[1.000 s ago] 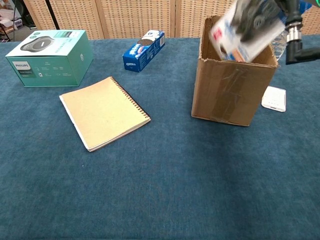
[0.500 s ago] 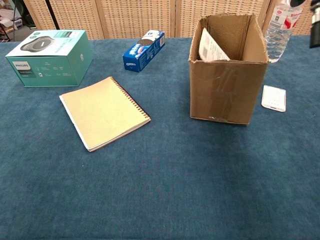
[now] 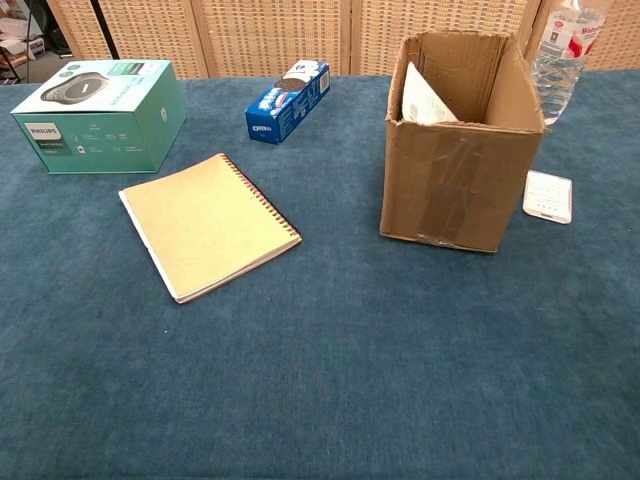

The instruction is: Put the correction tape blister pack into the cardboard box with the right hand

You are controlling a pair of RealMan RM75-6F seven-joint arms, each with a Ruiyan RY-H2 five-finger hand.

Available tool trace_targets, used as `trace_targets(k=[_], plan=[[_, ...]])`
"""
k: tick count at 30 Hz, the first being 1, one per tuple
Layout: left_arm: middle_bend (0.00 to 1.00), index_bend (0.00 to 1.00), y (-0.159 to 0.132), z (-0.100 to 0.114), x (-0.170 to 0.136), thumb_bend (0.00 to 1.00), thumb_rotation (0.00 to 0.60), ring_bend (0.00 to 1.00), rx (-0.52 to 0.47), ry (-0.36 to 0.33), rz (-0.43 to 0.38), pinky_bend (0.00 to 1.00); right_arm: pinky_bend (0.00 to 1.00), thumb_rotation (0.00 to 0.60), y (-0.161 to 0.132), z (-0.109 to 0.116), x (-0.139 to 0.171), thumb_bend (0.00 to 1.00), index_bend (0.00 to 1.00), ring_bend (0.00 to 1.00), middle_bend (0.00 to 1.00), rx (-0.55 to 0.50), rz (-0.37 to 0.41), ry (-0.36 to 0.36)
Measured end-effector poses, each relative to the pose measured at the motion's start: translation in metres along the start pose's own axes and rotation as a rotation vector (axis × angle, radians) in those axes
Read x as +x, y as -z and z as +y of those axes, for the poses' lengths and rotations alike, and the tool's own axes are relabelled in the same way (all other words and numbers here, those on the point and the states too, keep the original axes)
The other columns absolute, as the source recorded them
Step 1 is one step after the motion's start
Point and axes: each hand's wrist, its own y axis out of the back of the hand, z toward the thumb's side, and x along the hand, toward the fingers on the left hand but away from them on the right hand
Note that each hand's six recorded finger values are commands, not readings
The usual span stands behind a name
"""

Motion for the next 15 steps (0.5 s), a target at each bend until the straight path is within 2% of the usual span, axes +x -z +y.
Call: trace_targets(k=[4, 8, 11, 15], plan=[[0.00, 0.00, -0.001, -0.001, -0.001, 0.00, 0.600, 0.00, -0.002, -0.003, -0.004, 0.00, 0.10, 0.600, 0.039, -0.020, 0.014, 0.00, 0.00, 0.00, 0.00, -0.251, 0.011, 0.023], [0.00, 0.00, -0.002, -0.001, -0.002, 0.00, 0.600, 0.00, -0.002, -0.004, -0.009, 0.00, 0.10, 0.600, 0.076, -0.046, 0.040, 0.00, 0.00, 0.00, 0.00, -0.433, 0.033, -0.001], [0.00, 0.00, -0.003, -0.002, -0.003, 0.00, 0.600, 0.00, -0.002, -0.006, -0.016, 0.00, 0.10, 0.600, 0.106, -0.072, 0.072, 0.00, 0.01, 0.00, 0.00, -0.485, 0.043, -0.050], [0.00, 0.00, -0.004, -0.001, -0.004, 0.00, 0.600, 0.00, -0.004, -0.014, -0.030, 0.00, 0.10, 0.600, 0.130, -0.103, 0.122, 0.00, 0.02, 0.00, 0.00, -0.457, 0.064, -0.127]])
